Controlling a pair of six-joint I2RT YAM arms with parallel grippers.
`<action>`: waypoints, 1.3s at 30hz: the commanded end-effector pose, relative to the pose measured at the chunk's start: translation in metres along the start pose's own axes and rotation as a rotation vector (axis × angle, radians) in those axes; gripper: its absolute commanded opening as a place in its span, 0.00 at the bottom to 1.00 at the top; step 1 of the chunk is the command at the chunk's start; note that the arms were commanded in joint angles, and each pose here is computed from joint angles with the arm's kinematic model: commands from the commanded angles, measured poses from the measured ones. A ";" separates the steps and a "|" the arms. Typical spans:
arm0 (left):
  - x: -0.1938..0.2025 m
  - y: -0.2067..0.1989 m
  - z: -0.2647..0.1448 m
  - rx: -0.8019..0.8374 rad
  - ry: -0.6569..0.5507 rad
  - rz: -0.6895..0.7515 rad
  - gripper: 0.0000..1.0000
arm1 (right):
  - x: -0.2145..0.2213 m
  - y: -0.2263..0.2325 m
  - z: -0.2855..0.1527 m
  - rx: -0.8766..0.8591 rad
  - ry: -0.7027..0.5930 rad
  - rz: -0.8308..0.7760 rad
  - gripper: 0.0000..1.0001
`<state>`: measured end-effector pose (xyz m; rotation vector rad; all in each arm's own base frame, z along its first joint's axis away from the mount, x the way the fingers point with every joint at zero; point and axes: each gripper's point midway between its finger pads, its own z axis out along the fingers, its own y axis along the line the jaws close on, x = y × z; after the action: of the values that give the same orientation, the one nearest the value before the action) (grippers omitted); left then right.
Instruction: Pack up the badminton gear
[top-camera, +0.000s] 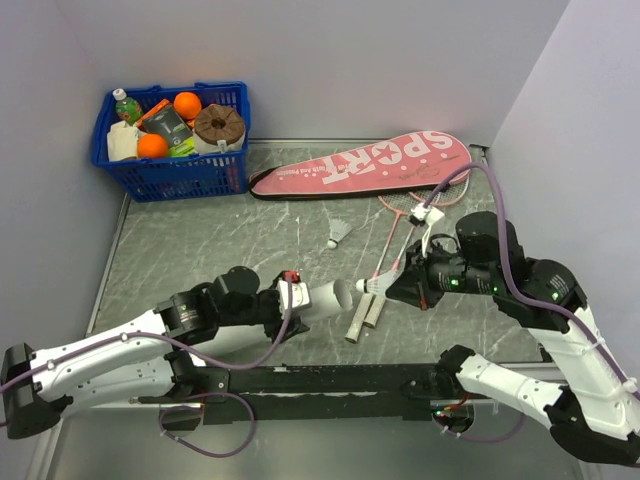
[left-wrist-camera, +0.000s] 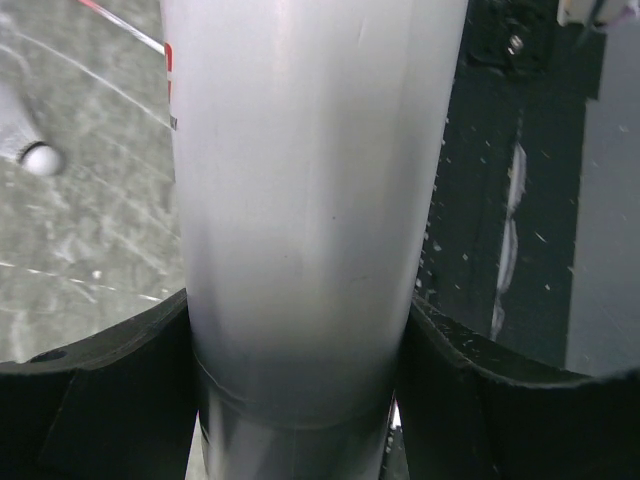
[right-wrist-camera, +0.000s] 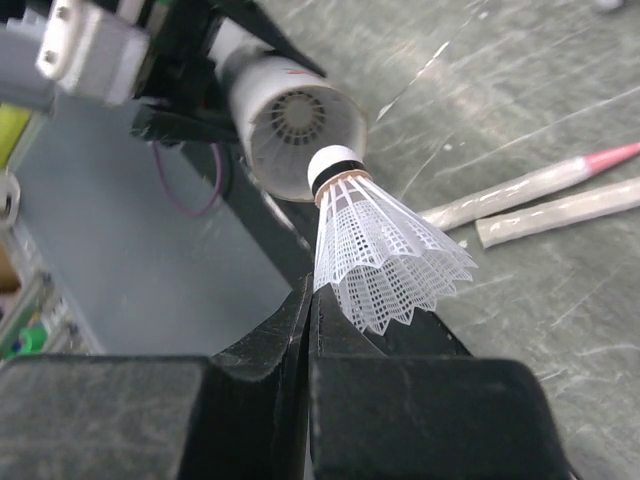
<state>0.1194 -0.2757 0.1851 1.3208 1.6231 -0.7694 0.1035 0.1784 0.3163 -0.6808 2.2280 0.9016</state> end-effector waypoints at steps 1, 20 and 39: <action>-0.016 -0.010 -0.001 0.032 -0.016 0.025 0.01 | 0.009 0.018 -0.006 -0.102 0.074 -0.081 0.00; -0.030 -0.015 -0.013 0.025 -0.103 0.054 0.01 | 0.009 0.050 0.057 -0.290 0.159 -0.065 0.00; -0.050 -0.012 -0.029 -0.011 -0.214 0.059 0.01 | -0.003 0.086 0.122 -0.494 0.093 0.043 0.07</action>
<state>0.1037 -0.2655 0.2044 1.2972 1.5522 -0.7793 0.0859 0.3102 0.2671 -0.9391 2.2322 1.4505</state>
